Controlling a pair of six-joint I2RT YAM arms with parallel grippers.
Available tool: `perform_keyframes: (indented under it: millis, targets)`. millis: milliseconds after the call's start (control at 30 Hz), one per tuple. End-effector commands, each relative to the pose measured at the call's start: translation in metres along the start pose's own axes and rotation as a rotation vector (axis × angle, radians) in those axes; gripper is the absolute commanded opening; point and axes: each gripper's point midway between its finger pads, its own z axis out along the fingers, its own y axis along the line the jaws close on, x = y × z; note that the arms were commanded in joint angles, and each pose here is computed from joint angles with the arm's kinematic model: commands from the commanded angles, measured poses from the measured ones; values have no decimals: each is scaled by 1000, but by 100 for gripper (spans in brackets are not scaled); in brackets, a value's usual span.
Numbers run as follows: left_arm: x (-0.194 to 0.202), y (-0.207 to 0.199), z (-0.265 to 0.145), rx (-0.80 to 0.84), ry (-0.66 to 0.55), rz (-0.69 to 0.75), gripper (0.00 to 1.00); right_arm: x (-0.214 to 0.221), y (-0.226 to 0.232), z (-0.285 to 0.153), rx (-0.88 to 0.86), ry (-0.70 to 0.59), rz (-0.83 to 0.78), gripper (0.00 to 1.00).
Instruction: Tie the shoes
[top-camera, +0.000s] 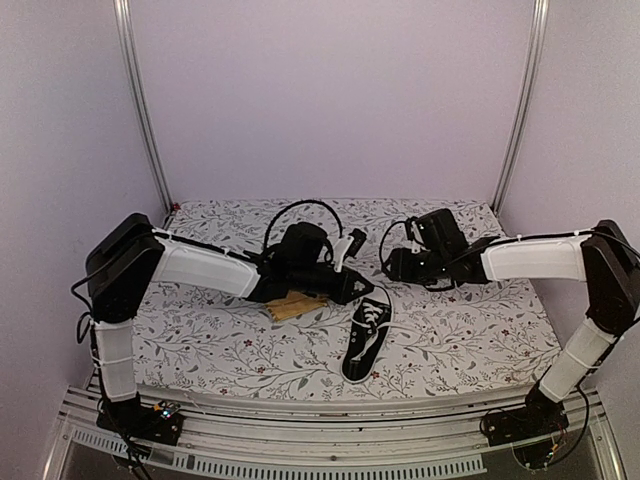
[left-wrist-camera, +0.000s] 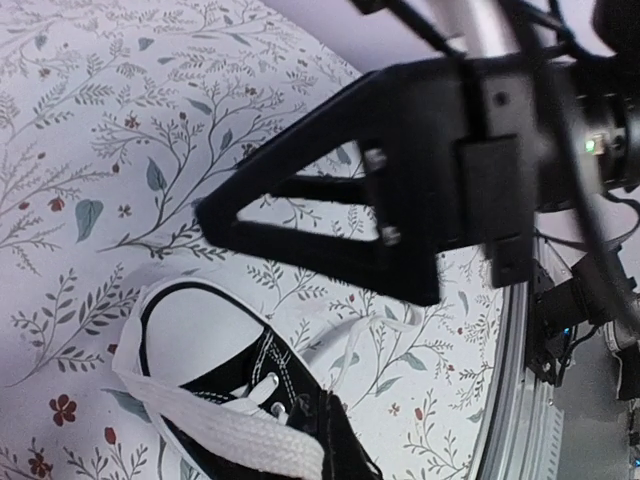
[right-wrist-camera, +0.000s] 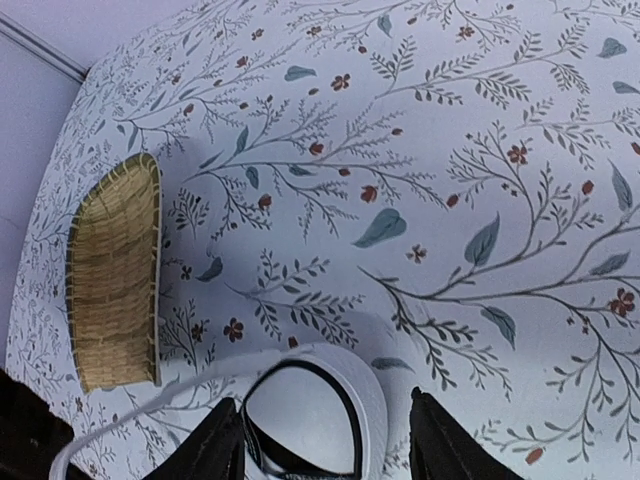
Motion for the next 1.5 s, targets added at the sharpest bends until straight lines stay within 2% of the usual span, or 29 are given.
perform_keyframes:
  millis: [0, 233, 467, 633, 1167, 1467]
  targets:
    - [1, 14, 3, -29, 23, -37, 0, 15, -25, -31, 94, 7, 6, 57]
    - [1, 18, -1, -30, 37, -31, 0, 66, -66, -57, 201, 112, 84, 60]
    - [1, 19, -7, -7, 57, -9, 0, 99, -97, -61, 334, 210, 111, 51]
    - [4, 20, -9, 17, 77, -1, 0, 103, -102, -51, 372, 250, 83, 42]
    - [1, 19, -16, 39, 67, 15, 0, 103, -114, -35, 474, 279, 71, 35]
    - [0, 16, -17, 55, 64, 23, 0, 114, -120, -29, 484, 315, 28, 3]
